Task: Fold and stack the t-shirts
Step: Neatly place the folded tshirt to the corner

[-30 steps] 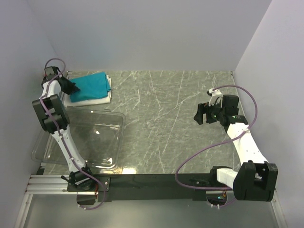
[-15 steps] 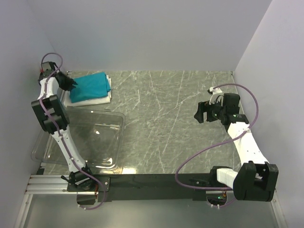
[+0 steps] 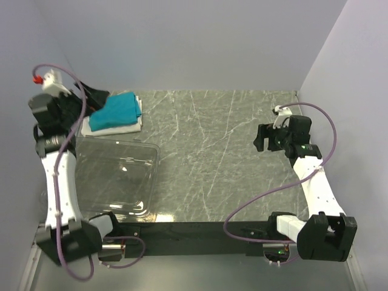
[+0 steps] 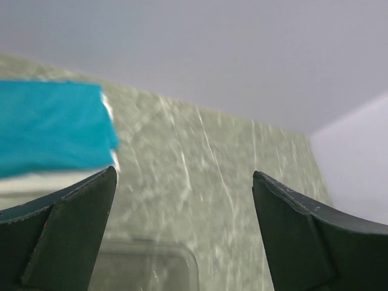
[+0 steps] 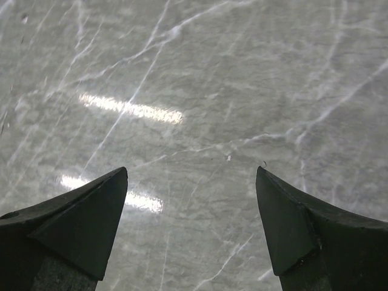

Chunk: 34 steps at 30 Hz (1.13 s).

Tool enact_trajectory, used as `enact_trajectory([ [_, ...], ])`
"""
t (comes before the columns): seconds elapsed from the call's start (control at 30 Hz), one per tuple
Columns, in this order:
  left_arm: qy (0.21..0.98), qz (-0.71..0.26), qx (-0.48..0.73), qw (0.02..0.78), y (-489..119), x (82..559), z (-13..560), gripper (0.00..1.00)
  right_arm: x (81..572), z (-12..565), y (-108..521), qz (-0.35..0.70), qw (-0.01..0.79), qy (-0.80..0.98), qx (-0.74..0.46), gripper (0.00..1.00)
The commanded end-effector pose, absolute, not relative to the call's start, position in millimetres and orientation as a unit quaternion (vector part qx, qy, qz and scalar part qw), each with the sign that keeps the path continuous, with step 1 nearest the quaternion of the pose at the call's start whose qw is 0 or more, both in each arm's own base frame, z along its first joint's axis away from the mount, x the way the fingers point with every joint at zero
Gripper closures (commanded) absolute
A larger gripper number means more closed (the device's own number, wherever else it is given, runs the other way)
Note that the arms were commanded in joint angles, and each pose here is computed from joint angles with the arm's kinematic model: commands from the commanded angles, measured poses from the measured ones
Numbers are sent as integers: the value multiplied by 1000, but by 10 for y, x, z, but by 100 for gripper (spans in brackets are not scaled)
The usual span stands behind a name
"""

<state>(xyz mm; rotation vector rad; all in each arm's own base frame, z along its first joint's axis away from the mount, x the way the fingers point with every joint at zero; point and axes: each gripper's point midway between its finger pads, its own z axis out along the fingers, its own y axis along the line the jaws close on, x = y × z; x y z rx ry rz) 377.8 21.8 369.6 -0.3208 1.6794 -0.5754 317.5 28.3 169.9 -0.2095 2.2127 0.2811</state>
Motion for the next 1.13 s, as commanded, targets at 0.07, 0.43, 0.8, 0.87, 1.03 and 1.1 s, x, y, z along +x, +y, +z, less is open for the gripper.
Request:
enact_trajectory([
  [0.07, 784, -229, -82, 570, -224, 3424, 2977, 1, 3328, 2121, 47, 69, 492, 868, 2, 7],
  [0.43, 813, -176, -84, 549, -261, 2874, 2418, 1, 3318, 2146, 25, 69, 505, 860, 27, 4],
  [0.8, 815, -168, -91, 547, -239, 2831, 2430, 0, 3289, 2122, -14, 59, 508, 858, 34, 4],
  [0.87, 815, -166, -93, 548, -226, 2836, 2432, 1, 3292, 2104, -32, 55, 508, 859, 37, 4],
  [1.03, 819, -158, -98, 543, -195, 2832, 2397, 1, 3314, 2105, -115, 34, 514, 856, 48, 4],
  [1.1, 818, -155, -101, 544, -184, 2839, 2405, 1, 3330, 2126, -170, 21, 521, 851, 56, 2],
])
